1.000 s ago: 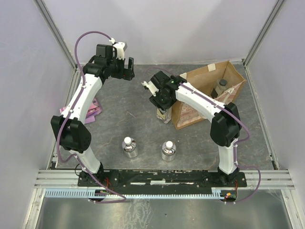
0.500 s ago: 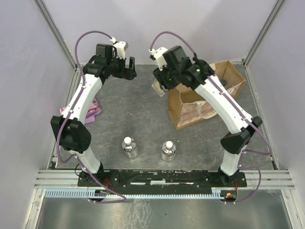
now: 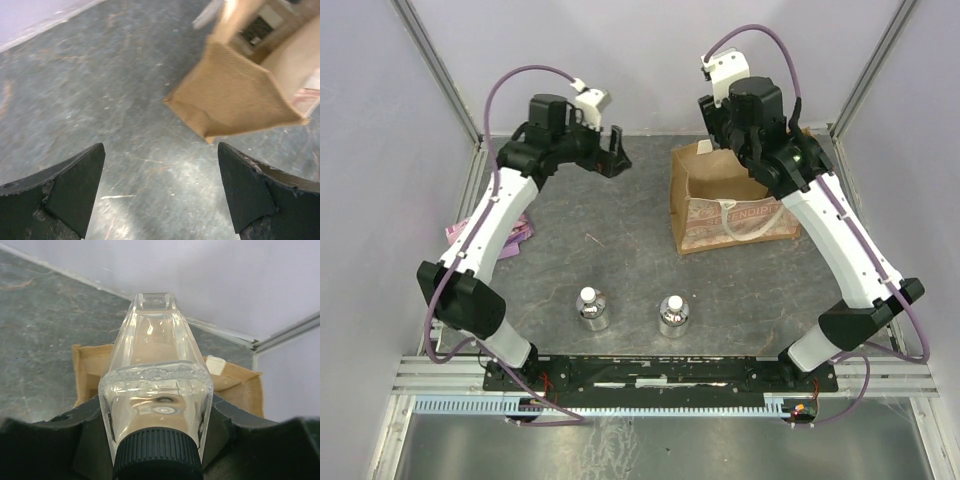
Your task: Place the personal care products into the canvas bag
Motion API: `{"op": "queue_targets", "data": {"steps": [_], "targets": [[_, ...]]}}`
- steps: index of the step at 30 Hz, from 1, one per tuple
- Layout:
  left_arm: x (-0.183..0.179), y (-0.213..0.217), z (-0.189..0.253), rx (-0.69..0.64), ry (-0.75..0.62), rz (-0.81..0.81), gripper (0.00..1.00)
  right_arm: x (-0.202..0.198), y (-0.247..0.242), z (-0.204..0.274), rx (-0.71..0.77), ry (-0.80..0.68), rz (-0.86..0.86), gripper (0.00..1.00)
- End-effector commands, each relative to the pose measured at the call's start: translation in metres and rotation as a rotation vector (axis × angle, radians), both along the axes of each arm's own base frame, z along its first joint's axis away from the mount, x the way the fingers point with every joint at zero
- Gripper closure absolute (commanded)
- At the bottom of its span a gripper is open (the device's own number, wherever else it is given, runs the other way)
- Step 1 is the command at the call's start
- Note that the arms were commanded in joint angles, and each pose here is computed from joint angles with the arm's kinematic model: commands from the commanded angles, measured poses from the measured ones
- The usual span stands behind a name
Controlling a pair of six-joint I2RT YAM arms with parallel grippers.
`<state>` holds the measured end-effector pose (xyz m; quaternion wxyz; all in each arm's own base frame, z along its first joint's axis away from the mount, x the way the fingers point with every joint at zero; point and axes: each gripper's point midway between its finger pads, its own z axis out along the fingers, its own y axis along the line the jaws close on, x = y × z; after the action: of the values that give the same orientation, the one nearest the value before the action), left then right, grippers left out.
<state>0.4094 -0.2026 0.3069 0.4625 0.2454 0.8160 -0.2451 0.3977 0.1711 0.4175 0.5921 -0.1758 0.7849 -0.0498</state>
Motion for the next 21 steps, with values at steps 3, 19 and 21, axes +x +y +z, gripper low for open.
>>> {"op": "queue_targets", "data": {"steps": [3, 19, 21], "targets": [[-0.020, -0.088, 0.013, -0.048, -0.028, -0.182, 0.00, -0.010, -0.051, 0.081, 0.066, -0.210, -0.186, 1.00], [-0.002, -0.170, -0.019, -0.113, 0.047, -0.109, 0.00, -0.024, -0.089, -0.022, 0.074, 0.124, -0.309, 1.00], [-0.002, -0.178, -0.018, -0.130, 0.048, -0.113, 0.00, -0.025, -0.088, -0.035, 0.071, 0.152, -0.308, 1.00]]}}
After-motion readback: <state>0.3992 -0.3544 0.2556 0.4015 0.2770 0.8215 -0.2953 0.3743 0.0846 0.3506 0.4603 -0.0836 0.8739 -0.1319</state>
